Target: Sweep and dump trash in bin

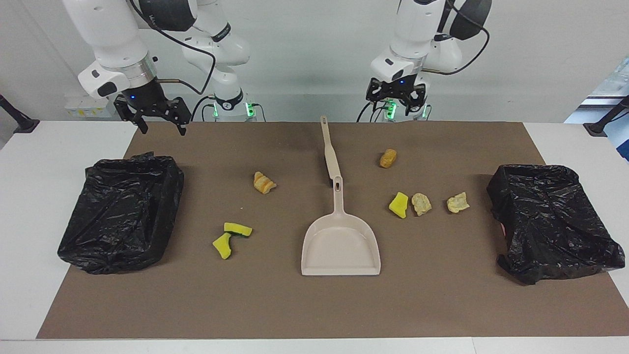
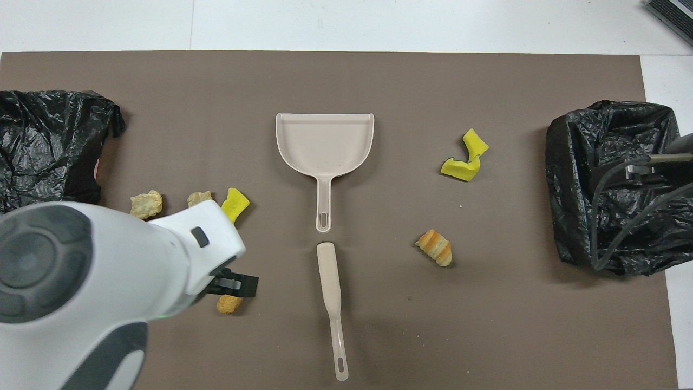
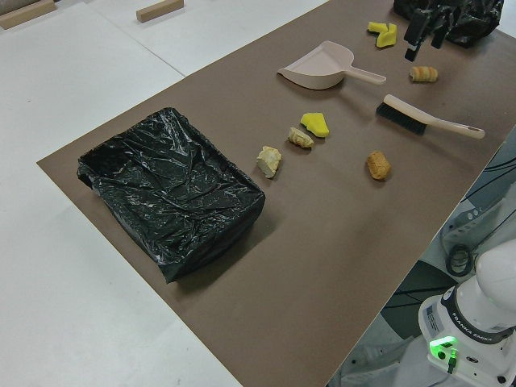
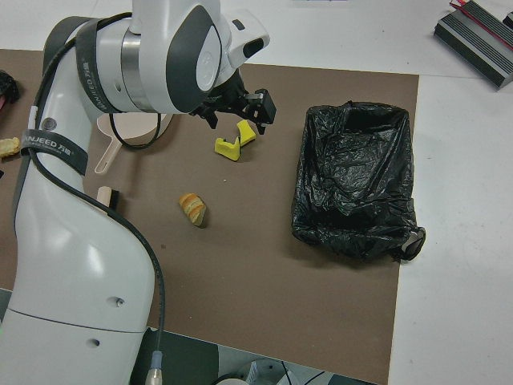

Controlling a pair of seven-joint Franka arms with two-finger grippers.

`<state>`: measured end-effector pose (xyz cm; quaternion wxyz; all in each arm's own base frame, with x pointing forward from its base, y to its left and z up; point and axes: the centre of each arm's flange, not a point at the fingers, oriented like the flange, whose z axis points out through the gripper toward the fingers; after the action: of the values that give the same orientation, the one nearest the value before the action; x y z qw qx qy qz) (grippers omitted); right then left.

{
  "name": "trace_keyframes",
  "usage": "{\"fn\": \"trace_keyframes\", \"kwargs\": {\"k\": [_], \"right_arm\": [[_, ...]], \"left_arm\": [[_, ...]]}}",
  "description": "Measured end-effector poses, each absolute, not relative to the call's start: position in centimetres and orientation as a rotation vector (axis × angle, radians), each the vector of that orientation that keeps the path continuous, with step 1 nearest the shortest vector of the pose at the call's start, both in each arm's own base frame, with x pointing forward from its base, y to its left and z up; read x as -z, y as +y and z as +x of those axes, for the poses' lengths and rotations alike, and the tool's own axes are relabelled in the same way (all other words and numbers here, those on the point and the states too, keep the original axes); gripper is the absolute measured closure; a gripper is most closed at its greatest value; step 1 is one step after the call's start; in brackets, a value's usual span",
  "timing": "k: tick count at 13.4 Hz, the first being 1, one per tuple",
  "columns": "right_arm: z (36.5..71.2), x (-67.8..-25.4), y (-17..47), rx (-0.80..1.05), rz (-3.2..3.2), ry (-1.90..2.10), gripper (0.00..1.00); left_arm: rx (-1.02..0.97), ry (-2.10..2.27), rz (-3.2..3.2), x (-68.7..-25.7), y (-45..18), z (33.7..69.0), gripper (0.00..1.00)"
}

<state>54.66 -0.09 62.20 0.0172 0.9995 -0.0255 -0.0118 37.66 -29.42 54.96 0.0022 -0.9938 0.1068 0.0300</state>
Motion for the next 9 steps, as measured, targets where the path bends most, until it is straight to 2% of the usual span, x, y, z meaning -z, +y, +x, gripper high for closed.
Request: {"fn": "trace_keyframes", "kwargs": {"k": [6,9], "right_arm": [[54.7,-62.2,-0.1,0.037,3.106,-0.079,0.0],[54.7,-62.2,-0.1,0.037,3.106,-0.079,0.0]], "left_arm": [[-0.049,0.284,-3.144,-49.2,-35.9,31.6,0.0],[-0.041,0.22,-3.151,-44.3,-39.2,28.6,0.0]]}}
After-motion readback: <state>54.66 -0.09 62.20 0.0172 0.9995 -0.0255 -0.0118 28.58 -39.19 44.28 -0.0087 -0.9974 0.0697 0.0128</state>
